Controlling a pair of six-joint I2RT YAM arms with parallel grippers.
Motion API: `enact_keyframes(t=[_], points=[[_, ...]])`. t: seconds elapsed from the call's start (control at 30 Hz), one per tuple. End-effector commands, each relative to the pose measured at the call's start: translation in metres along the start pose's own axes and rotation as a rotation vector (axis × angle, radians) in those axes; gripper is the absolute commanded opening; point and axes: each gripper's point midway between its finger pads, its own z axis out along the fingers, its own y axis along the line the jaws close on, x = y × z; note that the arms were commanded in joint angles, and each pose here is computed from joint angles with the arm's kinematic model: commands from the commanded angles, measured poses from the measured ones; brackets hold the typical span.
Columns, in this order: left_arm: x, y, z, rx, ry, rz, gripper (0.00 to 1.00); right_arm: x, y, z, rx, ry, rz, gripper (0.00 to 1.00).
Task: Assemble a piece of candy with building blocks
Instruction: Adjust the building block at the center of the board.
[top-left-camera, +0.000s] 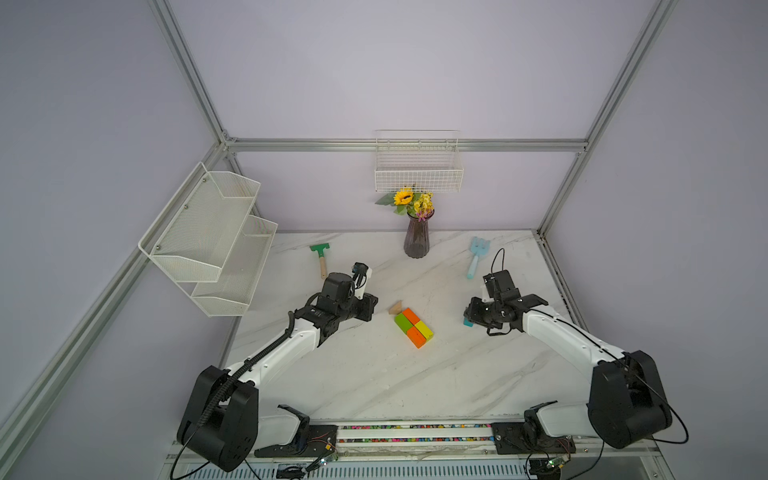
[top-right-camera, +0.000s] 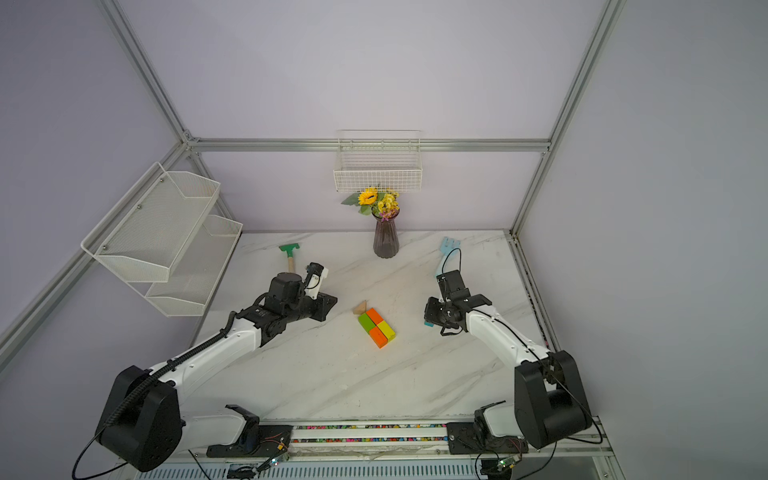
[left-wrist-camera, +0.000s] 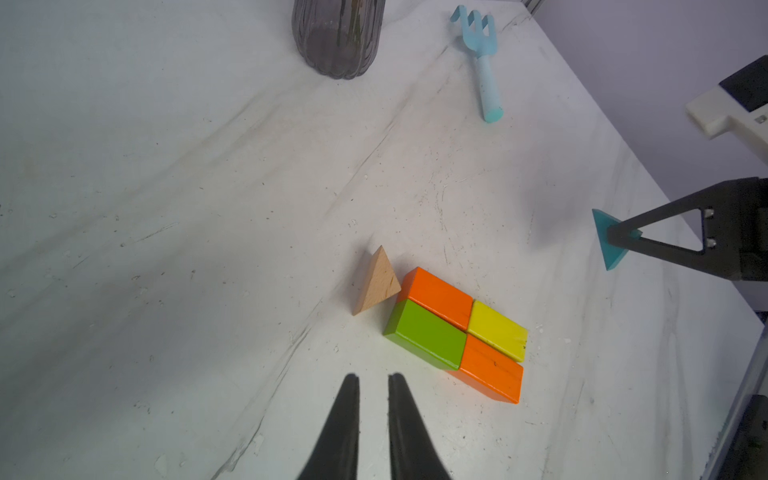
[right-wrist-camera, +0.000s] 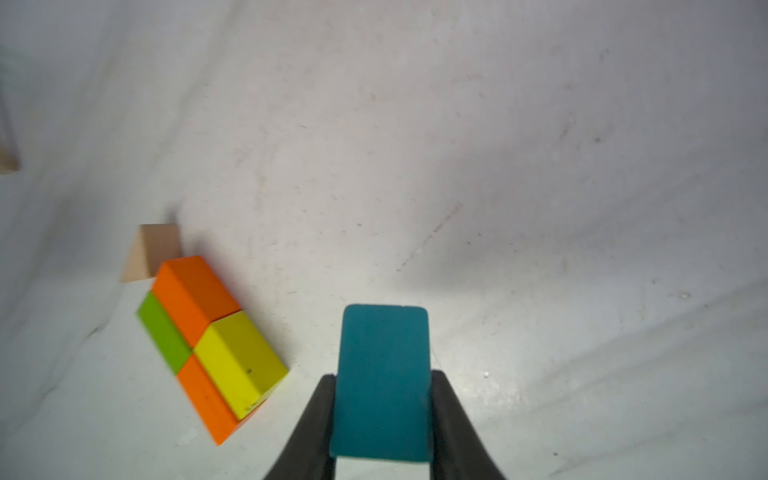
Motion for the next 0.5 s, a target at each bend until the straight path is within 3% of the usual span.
enact_keyframes(t=[0.0, 0.13, 0.23, 0.37, 0.47], points=[[-0.041, -0.043, -0.031, 0.198, -0.175, 0.028, 0.23, -0.020, 0.060, -0.031, -0.321, -0.088, -0.139, 0.00], [-0.057, -0.090, -0.069, 0.459, -0.339, 0.119, 0.50, -0.012, 0.103, -0.065, -0.617, -0.049, -0.257, 0.00], [-0.061, -0.111, -0.092, 0.559, -0.408, 0.202, 0.53, -0.001, 0.128, -0.093, -0.888, 0.028, -0.295, 0.00], [-0.056, -0.123, -0.104, 0.523, -0.479, 0.363, 0.55, 0.006, 0.141, -0.110, -1.052, 0.120, -0.319, 0.00], [-0.044, -0.131, -0.094, 0.456, -0.469, 0.504, 0.55, 0.009, 0.149, -0.125, -1.131, 0.162, -0.350, 0.00]])
